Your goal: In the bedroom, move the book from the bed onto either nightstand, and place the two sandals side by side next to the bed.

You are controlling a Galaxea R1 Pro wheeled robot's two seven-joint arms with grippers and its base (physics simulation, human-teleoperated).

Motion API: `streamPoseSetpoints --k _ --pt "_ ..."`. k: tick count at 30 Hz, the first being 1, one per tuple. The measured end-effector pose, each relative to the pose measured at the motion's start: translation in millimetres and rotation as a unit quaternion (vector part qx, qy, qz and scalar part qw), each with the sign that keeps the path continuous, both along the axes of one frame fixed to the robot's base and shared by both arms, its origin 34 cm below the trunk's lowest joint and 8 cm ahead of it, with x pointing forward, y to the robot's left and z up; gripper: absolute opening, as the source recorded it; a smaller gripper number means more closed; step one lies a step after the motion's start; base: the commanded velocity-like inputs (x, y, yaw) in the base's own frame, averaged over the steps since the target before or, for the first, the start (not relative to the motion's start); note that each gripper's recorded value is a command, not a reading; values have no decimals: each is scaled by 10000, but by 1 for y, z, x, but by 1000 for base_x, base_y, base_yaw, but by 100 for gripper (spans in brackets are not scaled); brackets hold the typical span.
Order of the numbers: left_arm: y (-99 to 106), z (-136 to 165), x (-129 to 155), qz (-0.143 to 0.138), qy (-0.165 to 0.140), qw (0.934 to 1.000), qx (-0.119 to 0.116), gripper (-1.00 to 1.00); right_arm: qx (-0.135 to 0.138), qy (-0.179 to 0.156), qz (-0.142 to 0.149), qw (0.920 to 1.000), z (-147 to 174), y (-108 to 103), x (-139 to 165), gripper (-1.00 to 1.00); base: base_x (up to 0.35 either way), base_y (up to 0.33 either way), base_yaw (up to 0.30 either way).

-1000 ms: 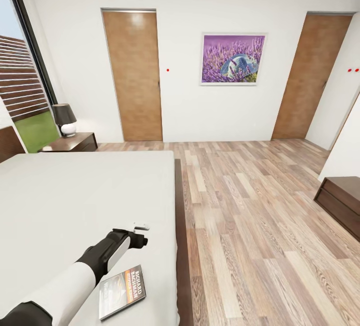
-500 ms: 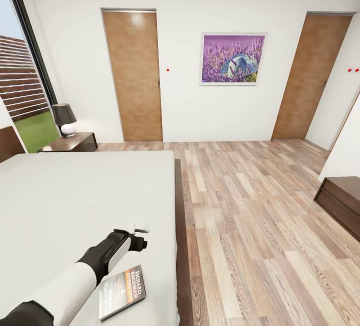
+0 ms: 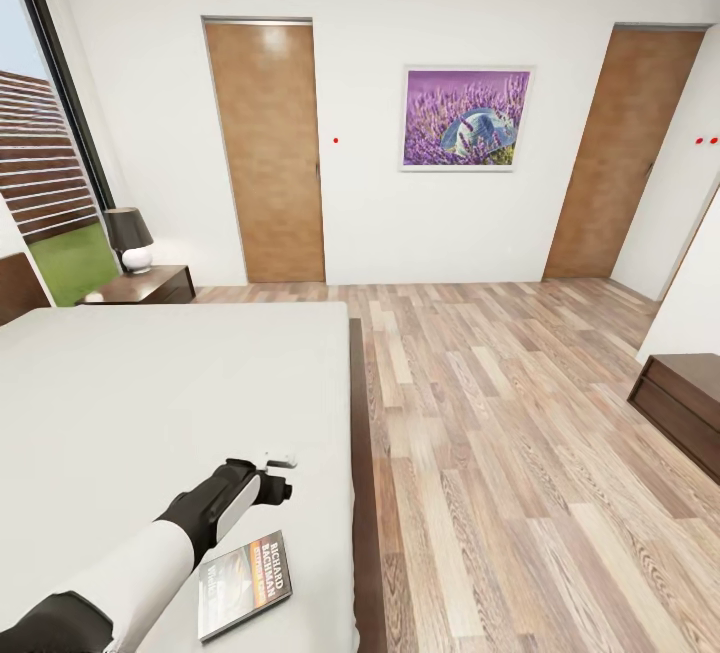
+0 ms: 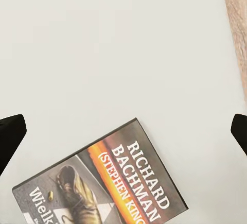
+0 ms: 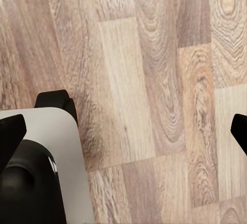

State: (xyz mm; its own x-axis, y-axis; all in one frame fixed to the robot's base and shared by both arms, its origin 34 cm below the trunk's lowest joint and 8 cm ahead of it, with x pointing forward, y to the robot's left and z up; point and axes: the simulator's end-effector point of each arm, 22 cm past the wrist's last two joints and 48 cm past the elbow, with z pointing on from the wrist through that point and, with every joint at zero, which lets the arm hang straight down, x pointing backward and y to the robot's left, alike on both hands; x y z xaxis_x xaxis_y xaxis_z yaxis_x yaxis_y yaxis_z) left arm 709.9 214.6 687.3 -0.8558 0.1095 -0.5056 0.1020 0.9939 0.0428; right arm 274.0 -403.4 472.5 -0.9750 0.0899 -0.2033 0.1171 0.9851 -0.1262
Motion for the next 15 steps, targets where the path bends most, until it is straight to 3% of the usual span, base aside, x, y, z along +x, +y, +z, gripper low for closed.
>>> streamPoseSetpoints --k 15 --pt "0 0 1 1 -8 10000 -6 100 0 -2 2 10000 0 0 0 100 0 0 0"
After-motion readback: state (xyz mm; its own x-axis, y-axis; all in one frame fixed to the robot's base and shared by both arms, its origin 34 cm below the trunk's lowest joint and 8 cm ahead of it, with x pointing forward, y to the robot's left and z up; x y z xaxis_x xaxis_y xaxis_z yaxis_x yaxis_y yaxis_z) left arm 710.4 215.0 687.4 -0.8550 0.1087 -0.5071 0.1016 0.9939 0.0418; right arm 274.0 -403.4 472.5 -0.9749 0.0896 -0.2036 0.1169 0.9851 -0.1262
